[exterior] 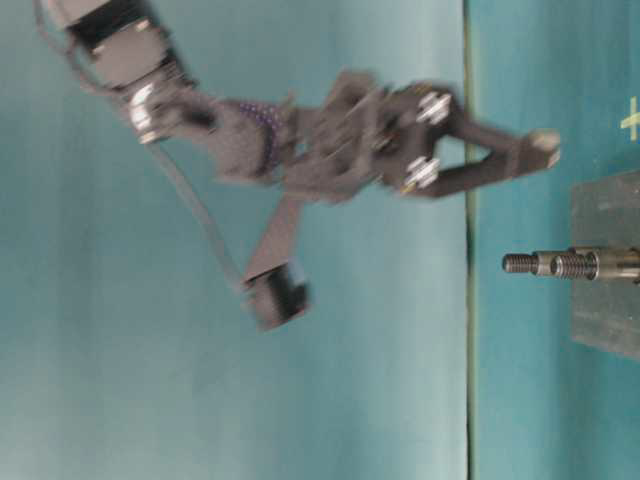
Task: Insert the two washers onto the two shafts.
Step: 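Lower the right gripper, close on the upper washer and lift it, then carry the held washer with the right gripper above the upper shaft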
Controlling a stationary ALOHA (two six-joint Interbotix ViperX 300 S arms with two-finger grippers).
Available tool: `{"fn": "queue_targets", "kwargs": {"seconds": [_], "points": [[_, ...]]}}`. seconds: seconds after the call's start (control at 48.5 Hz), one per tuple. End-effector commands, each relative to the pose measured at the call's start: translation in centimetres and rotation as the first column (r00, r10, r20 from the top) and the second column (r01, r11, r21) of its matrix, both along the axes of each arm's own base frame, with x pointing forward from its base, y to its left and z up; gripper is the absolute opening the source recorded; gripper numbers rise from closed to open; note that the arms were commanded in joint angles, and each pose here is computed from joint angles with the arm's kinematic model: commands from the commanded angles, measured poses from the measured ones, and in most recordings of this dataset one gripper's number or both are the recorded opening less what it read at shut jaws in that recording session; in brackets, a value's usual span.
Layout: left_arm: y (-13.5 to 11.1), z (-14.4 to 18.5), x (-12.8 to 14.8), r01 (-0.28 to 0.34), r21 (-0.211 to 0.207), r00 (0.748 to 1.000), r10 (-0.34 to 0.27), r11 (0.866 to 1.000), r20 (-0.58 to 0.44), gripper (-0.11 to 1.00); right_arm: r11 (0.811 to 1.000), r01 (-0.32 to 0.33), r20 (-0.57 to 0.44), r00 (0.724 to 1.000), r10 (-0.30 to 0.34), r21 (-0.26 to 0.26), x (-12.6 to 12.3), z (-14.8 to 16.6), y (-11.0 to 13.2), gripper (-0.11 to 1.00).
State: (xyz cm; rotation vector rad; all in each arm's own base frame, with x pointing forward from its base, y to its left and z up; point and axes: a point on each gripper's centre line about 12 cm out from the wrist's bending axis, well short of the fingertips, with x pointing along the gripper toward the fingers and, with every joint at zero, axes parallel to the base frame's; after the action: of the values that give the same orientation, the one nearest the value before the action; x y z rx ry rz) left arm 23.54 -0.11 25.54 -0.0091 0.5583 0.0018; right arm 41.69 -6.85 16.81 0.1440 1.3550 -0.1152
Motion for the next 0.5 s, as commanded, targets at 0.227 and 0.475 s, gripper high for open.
{"fn": "queue_targets", "kwargs": {"seconds": [0.227, 0.475], "points": [[0.0, 0.6, 0.0, 0.001, 0.001, 1.000, -0.002, 1.000, 0.023, 0.00, 0.999, -0.026, 0.110, 0.993, 0.028, -0.021, 2.9, 5.0, 0.2, 0.33], [0.0, 0.7, -0.2, 0.000, -0.001, 1.000, 0.000, 1.000, 0.028, 0.00, 0.998, -0.060, 0.098, 0.993, 0.062, -0.022, 4.7, 5.3, 0.9, 0.33]]}}
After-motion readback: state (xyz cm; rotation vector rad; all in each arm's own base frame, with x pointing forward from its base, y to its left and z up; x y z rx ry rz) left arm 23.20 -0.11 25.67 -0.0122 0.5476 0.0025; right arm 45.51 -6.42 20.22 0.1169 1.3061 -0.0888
